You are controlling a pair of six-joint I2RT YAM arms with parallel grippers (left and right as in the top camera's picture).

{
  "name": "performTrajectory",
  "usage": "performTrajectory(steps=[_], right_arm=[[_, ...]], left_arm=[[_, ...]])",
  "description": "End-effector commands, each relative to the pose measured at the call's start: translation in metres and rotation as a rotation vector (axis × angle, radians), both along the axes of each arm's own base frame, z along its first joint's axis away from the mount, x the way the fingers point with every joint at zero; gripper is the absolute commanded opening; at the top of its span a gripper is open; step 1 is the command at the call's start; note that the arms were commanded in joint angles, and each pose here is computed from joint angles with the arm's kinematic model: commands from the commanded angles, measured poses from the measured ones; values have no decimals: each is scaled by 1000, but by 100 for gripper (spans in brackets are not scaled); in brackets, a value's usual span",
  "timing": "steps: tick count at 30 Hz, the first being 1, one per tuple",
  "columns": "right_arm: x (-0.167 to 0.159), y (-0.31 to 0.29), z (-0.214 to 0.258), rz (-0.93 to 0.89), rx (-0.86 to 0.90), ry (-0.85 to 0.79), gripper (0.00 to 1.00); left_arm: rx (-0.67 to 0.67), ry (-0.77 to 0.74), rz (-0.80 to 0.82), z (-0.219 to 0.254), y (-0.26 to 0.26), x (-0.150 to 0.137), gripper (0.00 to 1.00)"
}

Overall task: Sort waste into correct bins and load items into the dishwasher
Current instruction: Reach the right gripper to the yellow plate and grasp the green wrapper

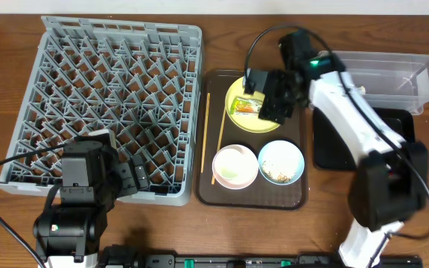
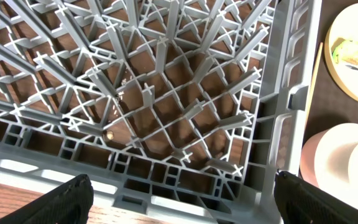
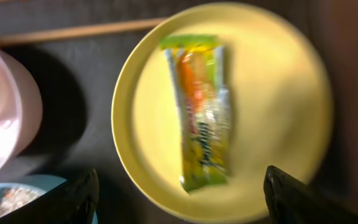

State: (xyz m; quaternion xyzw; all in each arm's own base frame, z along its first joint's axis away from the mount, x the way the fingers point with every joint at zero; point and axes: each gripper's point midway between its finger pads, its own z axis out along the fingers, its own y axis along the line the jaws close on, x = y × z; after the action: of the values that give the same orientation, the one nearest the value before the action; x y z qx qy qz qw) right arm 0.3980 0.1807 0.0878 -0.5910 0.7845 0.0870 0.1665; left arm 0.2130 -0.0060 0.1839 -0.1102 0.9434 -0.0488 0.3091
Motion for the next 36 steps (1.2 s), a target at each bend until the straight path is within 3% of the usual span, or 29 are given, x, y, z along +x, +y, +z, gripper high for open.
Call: performTrajectory(steps=[1, 8, 10, 11, 14, 18, 19, 22, 26, 30, 36], right_arm=[[-7, 11, -30, 62, -21, 49, 83], [-9, 18, -73, 82, -56, 108, 84], [-5, 17, -79, 72, -67, 98, 90], [-2, 17, -81, 63, -72, 89, 99], [6, 19, -82, 44, -64, 66, 99], [8, 19, -81, 43, -66, 56, 80], [11, 15, -82, 36, -91, 43, 66], [15, 6, -84, 22, -141, 24, 47], [20, 0, -84, -13, -175, 7, 43], [21, 1, -77, -28, -170, -4, 49], [14, 5, -52, -27, -128, -6, 45]], left_arm=[[-6, -19, 10, 8, 0, 2, 93], [-6, -19, 10, 8, 0, 2, 93], [-6, -19, 10, 8, 0, 2, 93], [-6, -19, 10, 8, 0, 2, 93], [-6, -19, 10, 8, 0, 2, 93], [-6, -19, 10, 8, 0, 2, 93], [-6, -19, 10, 8, 0, 2, 93], [-6, -19, 10, 8, 0, 2, 93], [-6, -19, 10, 8, 0, 2, 94], [-6, -19, 10, 8, 0, 2, 93], [-6, -19, 10, 8, 0, 2, 93]])
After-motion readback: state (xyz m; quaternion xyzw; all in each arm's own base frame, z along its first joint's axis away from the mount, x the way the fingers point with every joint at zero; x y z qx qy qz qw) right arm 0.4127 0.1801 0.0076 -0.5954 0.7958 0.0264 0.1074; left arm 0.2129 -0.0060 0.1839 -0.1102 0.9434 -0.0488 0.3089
